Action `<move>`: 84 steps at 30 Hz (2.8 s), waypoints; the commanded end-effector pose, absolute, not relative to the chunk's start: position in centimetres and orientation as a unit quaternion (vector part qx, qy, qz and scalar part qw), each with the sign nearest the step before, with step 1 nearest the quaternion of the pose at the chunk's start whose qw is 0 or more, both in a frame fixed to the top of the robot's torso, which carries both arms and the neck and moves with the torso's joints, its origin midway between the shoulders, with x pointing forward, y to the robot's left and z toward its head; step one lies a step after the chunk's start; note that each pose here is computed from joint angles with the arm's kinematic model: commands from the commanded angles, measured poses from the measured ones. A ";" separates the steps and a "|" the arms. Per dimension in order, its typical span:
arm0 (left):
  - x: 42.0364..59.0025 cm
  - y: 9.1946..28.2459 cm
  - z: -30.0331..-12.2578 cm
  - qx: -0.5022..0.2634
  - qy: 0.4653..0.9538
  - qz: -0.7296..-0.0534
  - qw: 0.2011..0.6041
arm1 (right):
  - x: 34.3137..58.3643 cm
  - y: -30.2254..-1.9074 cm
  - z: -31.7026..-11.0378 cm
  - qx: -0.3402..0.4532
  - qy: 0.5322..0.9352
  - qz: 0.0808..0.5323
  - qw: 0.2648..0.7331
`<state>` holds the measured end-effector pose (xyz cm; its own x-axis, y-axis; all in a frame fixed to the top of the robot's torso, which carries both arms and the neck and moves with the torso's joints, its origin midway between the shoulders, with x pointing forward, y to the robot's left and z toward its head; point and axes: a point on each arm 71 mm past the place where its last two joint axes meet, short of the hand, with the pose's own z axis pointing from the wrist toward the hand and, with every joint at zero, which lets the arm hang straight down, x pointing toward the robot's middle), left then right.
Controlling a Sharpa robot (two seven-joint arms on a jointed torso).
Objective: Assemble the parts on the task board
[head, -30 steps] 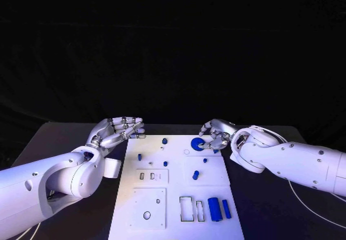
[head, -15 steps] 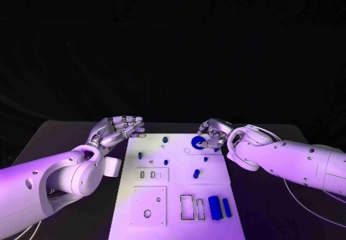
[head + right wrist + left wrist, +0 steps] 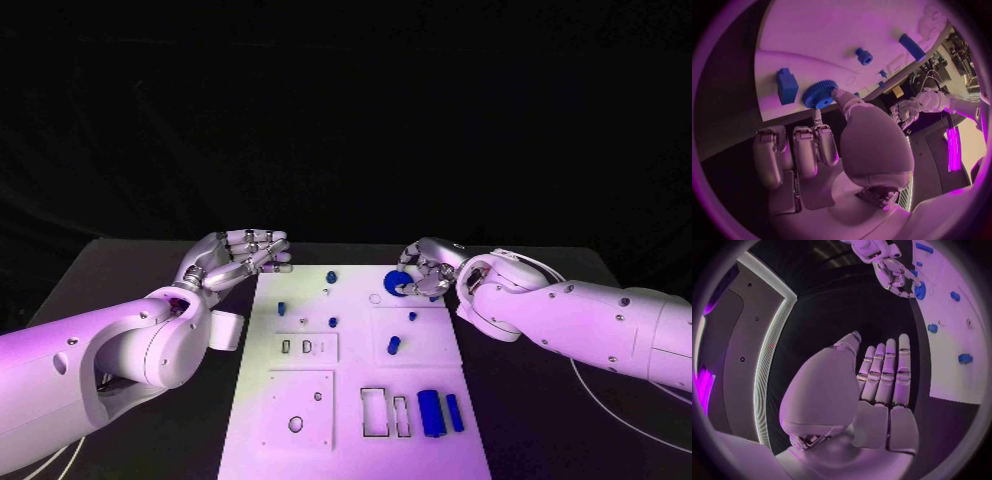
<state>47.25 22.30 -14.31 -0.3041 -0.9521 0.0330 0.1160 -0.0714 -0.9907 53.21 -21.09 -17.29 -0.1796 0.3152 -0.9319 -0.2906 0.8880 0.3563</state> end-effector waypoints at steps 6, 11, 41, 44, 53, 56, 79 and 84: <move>47.2 22.2 -14.2 -0.396 0.525 -0.620 0.429 | 53.0 -21.3 -17.9 -0.013 0.745 0.219 0.630; 47.2 22.3 -14.2 -0.396 0.525 -0.619 0.430 | 52.9 -21.1 -17.9 -0.020 0.741 0.222 0.634; 47.3 21.9 -14.2 -0.395 0.526 -0.621 0.426 | 49.4 -12.8 -15.0 -0.124 0.619 0.295 0.718; 47.3 21.8 -14.2 -0.395 0.526 -0.622 0.426 | 49.4 -11.8 -15.0 -0.129 0.618 0.298 0.716; 47.3 21.7 -14.2 -0.394 0.526 -0.622 0.425 | 49.7 -9.4 -15.9 -0.140 0.628 0.303 0.703; 47.3 21.7 -14.2 -0.394 0.526 -0.623 0.425 | 49.9 -9.0 -16.4 -0.141 0.633 0.299 0.700; 47.3 21.9 -14.2 -0.395 0.526 -0.621 0.427 | 50.6 -7.1 -18.0 -0.150 0.651 0.294 0.683; 47.2 21.9 -14.2 -0.395 0.527 -0.621 0.425 | 50.5 -7.0 -18.2 -0.153 0.655 0.295 0.679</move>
<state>47.30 22.10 -14.35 -0.3081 -0.9507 0.0345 0.1107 -0.0719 -0.9912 50.75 -7.30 -17.77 -0.0052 0.2321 -0.9727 -0.5845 0.7885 0.1913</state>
